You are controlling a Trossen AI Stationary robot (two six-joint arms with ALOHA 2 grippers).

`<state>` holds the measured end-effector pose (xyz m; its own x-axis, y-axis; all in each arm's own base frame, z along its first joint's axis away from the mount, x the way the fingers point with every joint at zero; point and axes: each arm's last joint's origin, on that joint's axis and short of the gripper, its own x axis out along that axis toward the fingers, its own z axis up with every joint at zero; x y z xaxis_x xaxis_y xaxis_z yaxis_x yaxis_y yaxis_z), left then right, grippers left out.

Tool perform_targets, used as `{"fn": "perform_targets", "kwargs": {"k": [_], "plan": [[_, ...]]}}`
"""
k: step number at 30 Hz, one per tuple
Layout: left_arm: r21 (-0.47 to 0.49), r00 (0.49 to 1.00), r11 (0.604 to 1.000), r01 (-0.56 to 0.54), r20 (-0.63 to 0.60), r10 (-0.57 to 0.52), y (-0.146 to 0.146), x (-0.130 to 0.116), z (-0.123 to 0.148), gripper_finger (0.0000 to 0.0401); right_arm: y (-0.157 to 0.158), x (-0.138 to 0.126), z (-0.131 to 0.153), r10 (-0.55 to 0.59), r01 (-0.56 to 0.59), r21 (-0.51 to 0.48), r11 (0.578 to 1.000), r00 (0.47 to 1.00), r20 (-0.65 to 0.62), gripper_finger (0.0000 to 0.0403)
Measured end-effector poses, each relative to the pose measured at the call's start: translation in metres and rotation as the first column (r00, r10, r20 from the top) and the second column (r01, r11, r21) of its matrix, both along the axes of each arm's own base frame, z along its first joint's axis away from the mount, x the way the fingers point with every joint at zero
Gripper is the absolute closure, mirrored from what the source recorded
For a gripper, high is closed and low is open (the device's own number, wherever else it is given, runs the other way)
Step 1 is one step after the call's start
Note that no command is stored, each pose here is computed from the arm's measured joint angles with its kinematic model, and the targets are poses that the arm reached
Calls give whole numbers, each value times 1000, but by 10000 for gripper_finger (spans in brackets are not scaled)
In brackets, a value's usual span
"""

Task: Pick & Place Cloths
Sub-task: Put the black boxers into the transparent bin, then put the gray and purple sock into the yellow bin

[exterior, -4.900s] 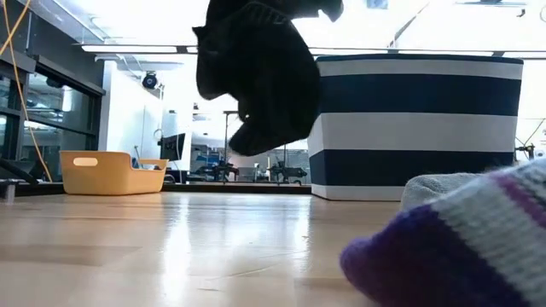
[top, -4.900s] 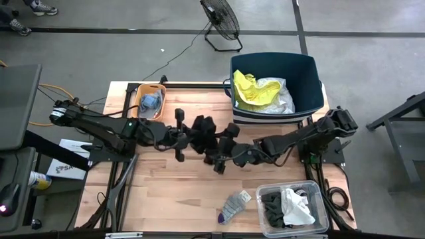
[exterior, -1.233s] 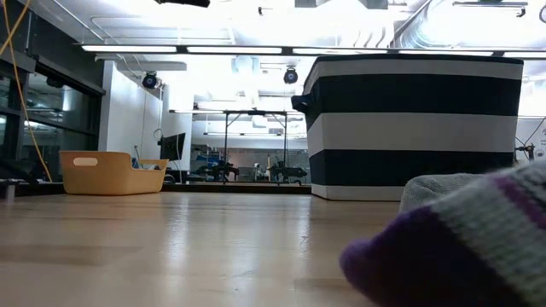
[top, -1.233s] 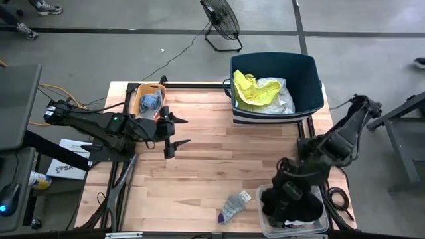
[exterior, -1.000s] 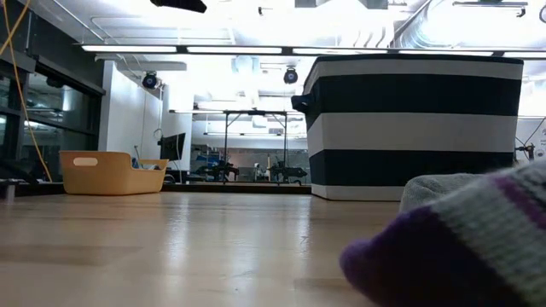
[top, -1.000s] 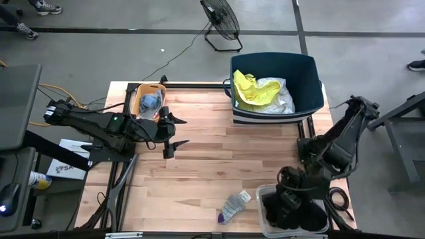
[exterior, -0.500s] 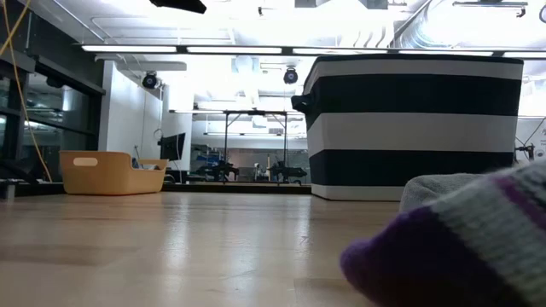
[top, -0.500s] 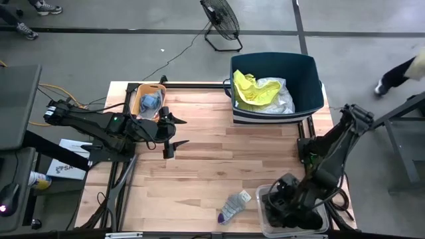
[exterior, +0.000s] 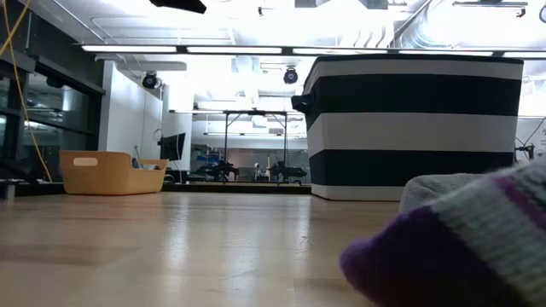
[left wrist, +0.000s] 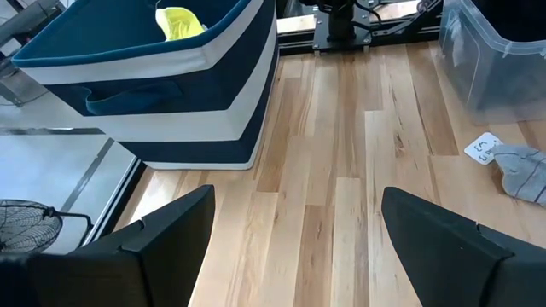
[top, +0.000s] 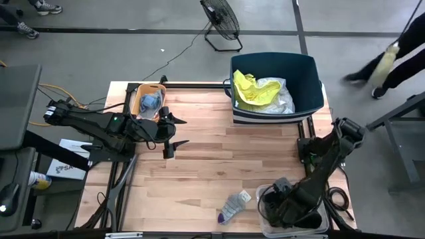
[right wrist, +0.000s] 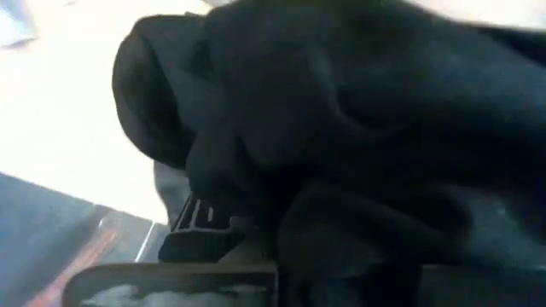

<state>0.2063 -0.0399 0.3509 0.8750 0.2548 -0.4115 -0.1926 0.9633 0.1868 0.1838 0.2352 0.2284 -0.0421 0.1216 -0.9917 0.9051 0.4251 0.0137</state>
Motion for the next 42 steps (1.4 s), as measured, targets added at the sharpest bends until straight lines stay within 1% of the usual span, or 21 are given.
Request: {"fn": "perform_targets", "kwargs": {"k": [7,12,17,21,29,33,37,40,42], "plan": [[-4,1000,1000,-2,2,2,0,0,0,73,8,11,-31,-47,42,-89,995,997,-54,384],[-13,1000,1000,-7,4,7,0,0,0,73,9,14,-38,-85,82,-144,986,996,-11,384],[-14,1000,1000,-7,5,7,0,0,0,73,10,14,-36,-79,77,-121,990,997,-8,377],[-18,1000,1000,-9,6,9,0,0,0,73,10,13,-31,-76,77,-89,993,997,6,343],[-21,1000,1000,-8,6,8,0,0,0,73,2,6,-2,-76,77,-12,997,995,71,223],[-21,1000,1000,-8,6,8,0,0,0,73,-4,1,14,-80,78,31,996,992,100,176],[-22,1000,1000,-5,5,6,0,0,0,73,-12,-7,33,-96,85,100,991,988,118,156],[-22,1000,1000,-5,5,5,0,0,0,73,-20,-14,49,-112,91,140,986,983,147,154],[-23,1000,1000,-3,5,3,0,0,0,73,-27,-20,58,-115,91,147,985,980,164,153]]}}
